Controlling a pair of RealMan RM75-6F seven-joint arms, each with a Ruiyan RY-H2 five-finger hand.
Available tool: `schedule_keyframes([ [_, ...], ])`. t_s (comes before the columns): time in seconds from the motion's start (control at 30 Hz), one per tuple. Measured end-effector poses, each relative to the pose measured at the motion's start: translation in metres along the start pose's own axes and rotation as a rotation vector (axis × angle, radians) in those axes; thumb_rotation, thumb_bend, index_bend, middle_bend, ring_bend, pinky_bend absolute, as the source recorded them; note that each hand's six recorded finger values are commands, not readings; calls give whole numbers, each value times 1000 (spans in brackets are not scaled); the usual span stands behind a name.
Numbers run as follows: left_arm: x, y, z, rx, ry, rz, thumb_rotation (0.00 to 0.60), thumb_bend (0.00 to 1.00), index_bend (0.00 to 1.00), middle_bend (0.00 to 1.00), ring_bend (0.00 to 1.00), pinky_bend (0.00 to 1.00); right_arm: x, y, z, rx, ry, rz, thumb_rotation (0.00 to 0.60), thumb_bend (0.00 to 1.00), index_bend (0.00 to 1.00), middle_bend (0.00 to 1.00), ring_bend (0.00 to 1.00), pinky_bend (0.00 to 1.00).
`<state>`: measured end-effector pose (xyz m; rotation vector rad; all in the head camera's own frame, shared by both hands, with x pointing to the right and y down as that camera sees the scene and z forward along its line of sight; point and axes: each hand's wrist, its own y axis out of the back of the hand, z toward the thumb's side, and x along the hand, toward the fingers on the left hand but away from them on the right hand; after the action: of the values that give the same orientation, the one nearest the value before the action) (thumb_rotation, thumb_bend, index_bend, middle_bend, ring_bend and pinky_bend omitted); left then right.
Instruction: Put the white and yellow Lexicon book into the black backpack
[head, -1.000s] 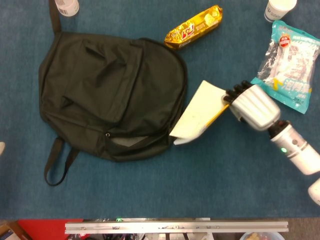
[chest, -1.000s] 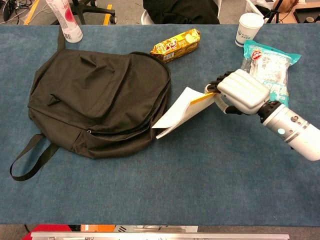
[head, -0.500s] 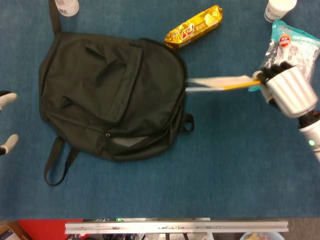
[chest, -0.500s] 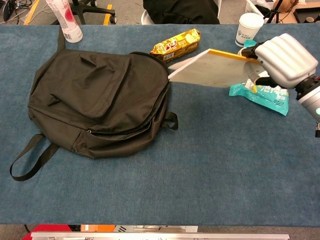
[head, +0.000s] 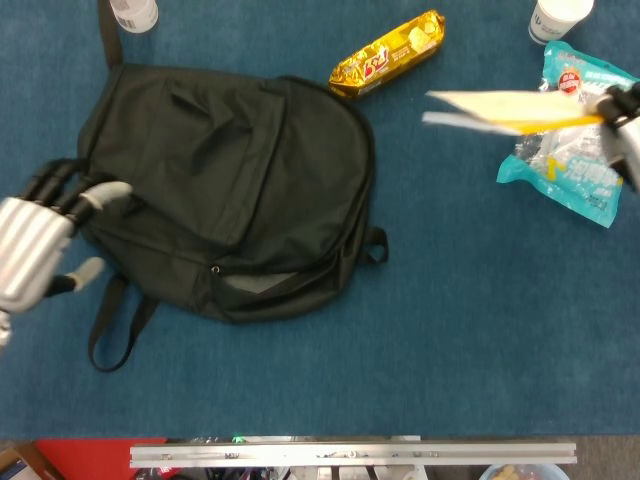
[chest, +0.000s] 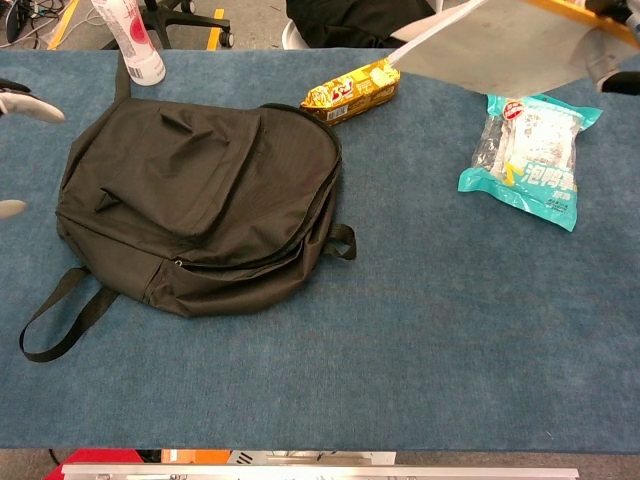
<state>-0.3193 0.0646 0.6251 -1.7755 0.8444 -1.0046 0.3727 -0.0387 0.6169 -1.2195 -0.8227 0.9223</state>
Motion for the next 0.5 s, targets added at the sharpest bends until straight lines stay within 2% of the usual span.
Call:
schedule_keyframes([
  [0.3,37,-34,42,20,-135,-102,600,172,192,192,107,145,7,13,-22,32,-65,-2,600,464,854,707,582,698],
  [0.5,62,-59,67,26,-177,-171,600,171,185,177,107,145,9,11,-24,32,-75,9,600,463,855,707,583,700],
])
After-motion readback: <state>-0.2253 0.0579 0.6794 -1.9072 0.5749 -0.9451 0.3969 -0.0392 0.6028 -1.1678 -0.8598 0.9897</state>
